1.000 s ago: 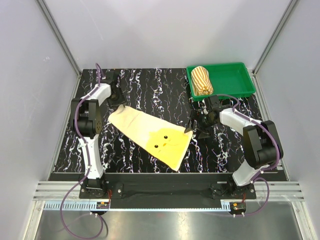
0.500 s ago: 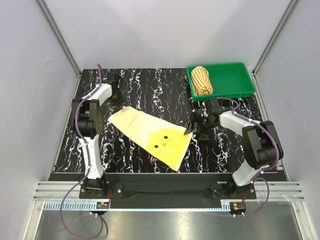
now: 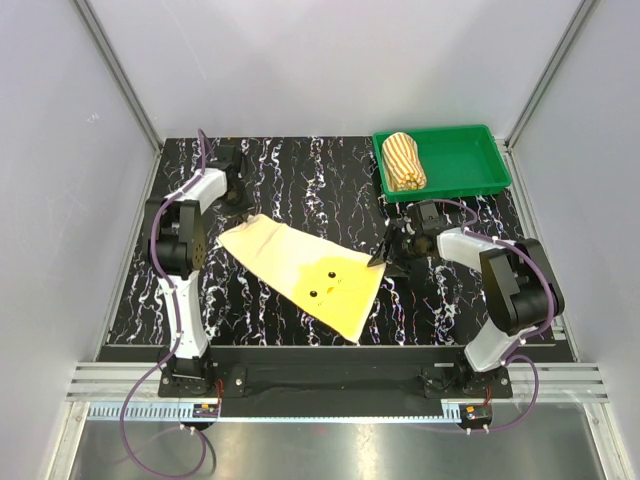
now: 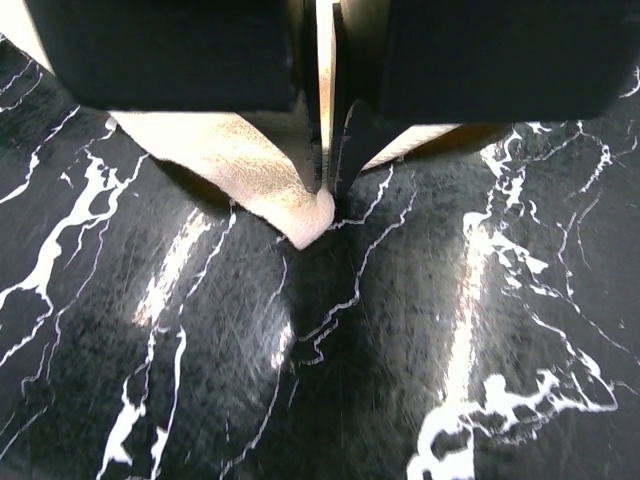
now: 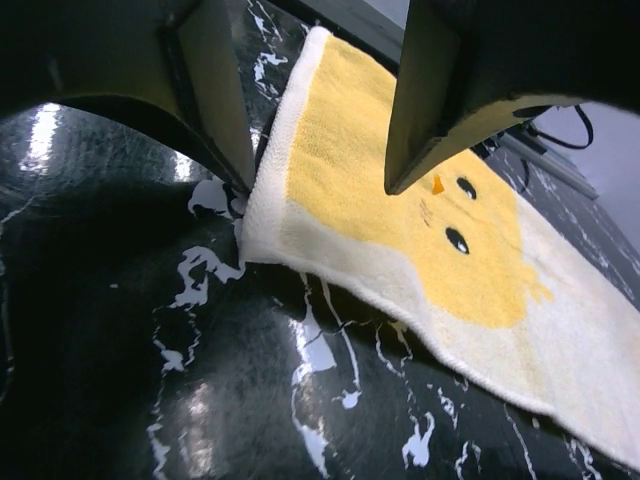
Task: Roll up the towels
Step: Flatten the towel
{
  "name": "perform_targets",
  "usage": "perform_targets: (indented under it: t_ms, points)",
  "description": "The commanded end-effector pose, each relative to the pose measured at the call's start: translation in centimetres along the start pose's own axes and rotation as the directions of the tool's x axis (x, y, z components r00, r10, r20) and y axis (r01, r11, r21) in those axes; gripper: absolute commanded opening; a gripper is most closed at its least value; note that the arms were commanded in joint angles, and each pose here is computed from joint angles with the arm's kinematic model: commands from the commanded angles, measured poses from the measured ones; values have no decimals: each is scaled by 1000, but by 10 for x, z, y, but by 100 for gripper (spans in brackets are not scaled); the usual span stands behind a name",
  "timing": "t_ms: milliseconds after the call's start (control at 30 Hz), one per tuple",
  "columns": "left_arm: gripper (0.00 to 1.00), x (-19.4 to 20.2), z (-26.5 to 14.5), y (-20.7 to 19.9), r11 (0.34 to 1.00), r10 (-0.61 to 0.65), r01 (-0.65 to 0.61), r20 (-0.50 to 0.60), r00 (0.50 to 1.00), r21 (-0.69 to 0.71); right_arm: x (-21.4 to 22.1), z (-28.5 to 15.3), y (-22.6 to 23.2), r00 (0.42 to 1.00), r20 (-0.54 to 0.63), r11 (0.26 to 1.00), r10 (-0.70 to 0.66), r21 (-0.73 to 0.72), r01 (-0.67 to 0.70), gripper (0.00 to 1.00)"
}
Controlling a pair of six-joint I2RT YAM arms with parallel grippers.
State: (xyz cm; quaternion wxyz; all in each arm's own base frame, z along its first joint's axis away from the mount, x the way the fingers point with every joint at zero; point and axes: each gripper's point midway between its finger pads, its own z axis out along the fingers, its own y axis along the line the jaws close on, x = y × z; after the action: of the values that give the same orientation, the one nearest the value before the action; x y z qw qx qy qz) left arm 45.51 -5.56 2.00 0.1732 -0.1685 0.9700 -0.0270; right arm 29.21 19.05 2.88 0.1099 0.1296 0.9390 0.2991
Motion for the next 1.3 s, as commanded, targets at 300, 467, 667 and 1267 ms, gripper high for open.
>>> perform_targets:
  t_ms: [300, 467, 667, 1267]
  points:
    - [0, 13, -17, -13, 999, 31, -31, -3, 1000, 28, -8, 32, -19, 999, 50, 996, -22, 88, 17, 9]
    - [0, 14, -27, -17, 999, 36, -36, 10, 999, 39, -8, 32, -15, 997, 70, 997, -35, 77, 30, 0]
    - [0, 12, -78, -15, 997, 18, -25, 89, 996, 78, -27, -12, 18, 980, 174, 995, -99, 50, 91, 0]
    - [0, 85, -326, 13, 937, 3, -164, 465, 885, 308, 22, -248, 89, 836, 519, 969, -176, -60, 241, 0]
